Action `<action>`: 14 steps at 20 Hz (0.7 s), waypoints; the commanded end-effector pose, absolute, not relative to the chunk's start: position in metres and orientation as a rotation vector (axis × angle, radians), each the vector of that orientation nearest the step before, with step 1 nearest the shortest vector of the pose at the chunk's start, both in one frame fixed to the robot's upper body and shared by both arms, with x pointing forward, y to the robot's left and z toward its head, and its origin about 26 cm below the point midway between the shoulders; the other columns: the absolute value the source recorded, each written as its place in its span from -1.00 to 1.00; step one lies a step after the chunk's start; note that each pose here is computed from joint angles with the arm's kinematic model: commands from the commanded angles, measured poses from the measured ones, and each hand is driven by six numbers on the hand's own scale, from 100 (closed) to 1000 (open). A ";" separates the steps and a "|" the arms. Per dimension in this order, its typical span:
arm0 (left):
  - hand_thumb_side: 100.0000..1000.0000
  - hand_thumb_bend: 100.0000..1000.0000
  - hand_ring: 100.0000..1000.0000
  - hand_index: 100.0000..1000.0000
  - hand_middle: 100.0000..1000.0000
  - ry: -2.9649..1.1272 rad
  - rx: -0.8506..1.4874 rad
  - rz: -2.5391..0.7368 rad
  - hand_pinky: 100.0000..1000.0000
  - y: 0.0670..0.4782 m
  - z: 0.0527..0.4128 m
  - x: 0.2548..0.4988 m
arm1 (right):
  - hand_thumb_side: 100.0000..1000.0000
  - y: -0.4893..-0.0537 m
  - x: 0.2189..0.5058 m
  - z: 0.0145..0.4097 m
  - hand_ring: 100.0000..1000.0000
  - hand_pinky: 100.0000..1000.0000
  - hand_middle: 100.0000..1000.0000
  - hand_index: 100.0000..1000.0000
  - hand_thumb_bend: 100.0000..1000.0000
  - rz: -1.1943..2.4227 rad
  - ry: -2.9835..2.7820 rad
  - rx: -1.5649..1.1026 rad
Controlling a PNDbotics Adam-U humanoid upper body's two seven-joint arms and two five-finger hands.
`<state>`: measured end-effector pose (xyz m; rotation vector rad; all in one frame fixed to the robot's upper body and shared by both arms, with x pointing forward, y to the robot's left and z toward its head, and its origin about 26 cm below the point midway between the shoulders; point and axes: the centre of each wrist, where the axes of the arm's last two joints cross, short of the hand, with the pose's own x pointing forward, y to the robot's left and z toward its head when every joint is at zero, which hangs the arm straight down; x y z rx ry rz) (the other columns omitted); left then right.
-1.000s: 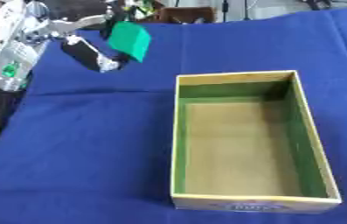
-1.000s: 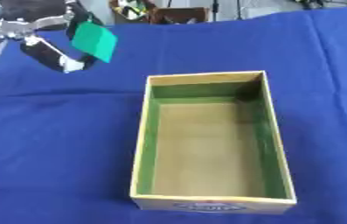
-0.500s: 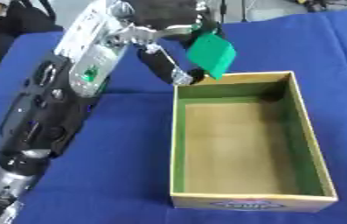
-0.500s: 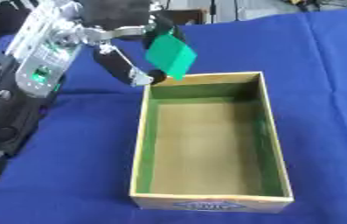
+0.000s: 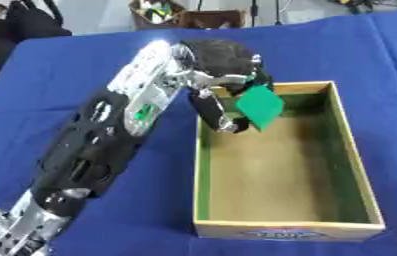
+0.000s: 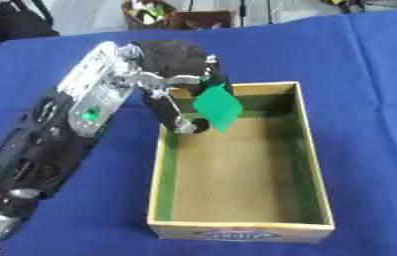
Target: Pick up objects on the table and place them in the box.
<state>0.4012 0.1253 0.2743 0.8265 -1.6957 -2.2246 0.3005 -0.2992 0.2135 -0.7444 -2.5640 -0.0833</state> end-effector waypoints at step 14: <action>1.00 -0.07 0.55 1.00 0.61 -1.557 0.736 -2.422 0.14 0.111 0.262 0.407 | 0.49 -0.299 0.298 0.219 0.60 0.44 0.20 0.48 -1.00 -0.077 -2.580 -0.740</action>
